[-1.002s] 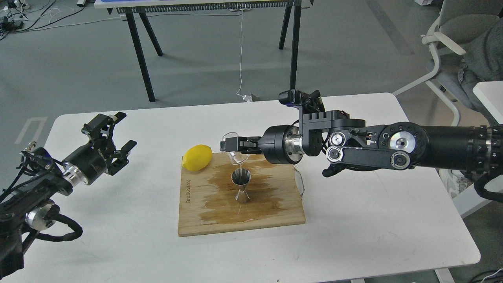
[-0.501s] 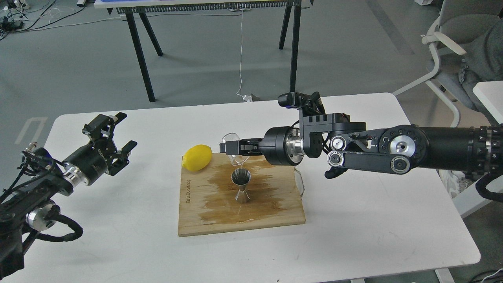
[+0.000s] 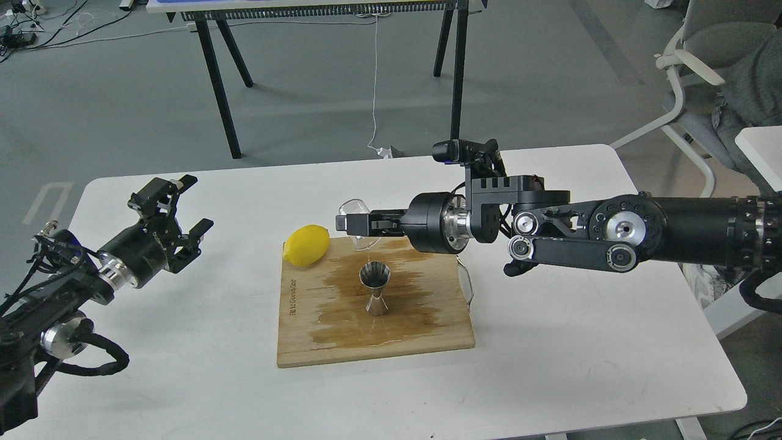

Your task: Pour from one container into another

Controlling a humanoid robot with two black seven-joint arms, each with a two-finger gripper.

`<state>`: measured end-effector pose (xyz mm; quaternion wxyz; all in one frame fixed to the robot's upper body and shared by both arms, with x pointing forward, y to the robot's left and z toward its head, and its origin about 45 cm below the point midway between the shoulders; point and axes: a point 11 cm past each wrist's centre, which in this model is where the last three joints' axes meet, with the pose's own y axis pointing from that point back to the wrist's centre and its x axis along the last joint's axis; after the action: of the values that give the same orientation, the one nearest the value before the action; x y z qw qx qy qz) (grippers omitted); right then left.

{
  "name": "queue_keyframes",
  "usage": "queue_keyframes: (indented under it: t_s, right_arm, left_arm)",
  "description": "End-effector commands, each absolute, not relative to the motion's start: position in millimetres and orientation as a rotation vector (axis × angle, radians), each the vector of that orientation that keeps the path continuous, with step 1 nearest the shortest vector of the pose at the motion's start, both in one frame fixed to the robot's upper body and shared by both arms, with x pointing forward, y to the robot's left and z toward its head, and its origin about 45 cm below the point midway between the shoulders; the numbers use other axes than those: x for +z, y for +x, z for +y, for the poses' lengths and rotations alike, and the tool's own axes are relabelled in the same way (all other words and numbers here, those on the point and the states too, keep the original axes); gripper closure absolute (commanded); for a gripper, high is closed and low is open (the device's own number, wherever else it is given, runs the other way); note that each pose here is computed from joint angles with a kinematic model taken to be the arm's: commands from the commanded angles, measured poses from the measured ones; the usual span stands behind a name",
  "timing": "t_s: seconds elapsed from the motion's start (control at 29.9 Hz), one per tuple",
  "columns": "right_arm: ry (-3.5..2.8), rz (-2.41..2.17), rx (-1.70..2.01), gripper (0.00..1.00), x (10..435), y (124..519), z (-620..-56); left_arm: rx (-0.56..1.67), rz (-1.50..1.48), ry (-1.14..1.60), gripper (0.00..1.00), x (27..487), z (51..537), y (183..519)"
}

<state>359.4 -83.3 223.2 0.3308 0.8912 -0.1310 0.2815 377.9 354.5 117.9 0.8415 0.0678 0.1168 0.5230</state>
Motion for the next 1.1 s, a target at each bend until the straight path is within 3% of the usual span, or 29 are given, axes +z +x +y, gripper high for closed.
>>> queue_keyframes:
  t_s: [0.0,0.27,0.5,0.6,0.77,0.9,1.07]
  right_arm:
    - [2.331,-0.341,0.734,0.78,222.6,358.9,-83.4]
    - [2.371,-0.447,0.659,0.78,235.5,369.0,-87.4]
    - [2.621,-0.986,0.084,0.78,292.8,412.3,-129.0]
    - [2.715,-1.303,-0.312,0.78,314.3,433.8,-170.6]
    - [2.651,-1.91,-1.066,0.78,314.4,454.2,-299.3]
    - [2.482,-2.274,-1.581,0.79,284.5,435.7,-384.5]
    - [2.157,-2.566,-1.998,0.79,236.9,400.8,-446.7]
  left_arm:
    - [1.105,0.247,0.143,0.01,118.0,354.5,378.0]
    - [1.104,0.247,0.144,0.01,117.7,354.4,377.8]
    - [1.104,0.244,0.15,0.01,117.7,355.6,377.4]
    - [1.104,0.244,0.15,0.01,117.7,355.6,377.4]
    - [1.103,0.244,0.147,0.01,118.2,354.8,378.1]
    - [1.104,0.246,0.147,0.01,117.6,355.0,377.6]
    - [1.104,0.243,0.147,0.01,118.8,355.3,378.4]
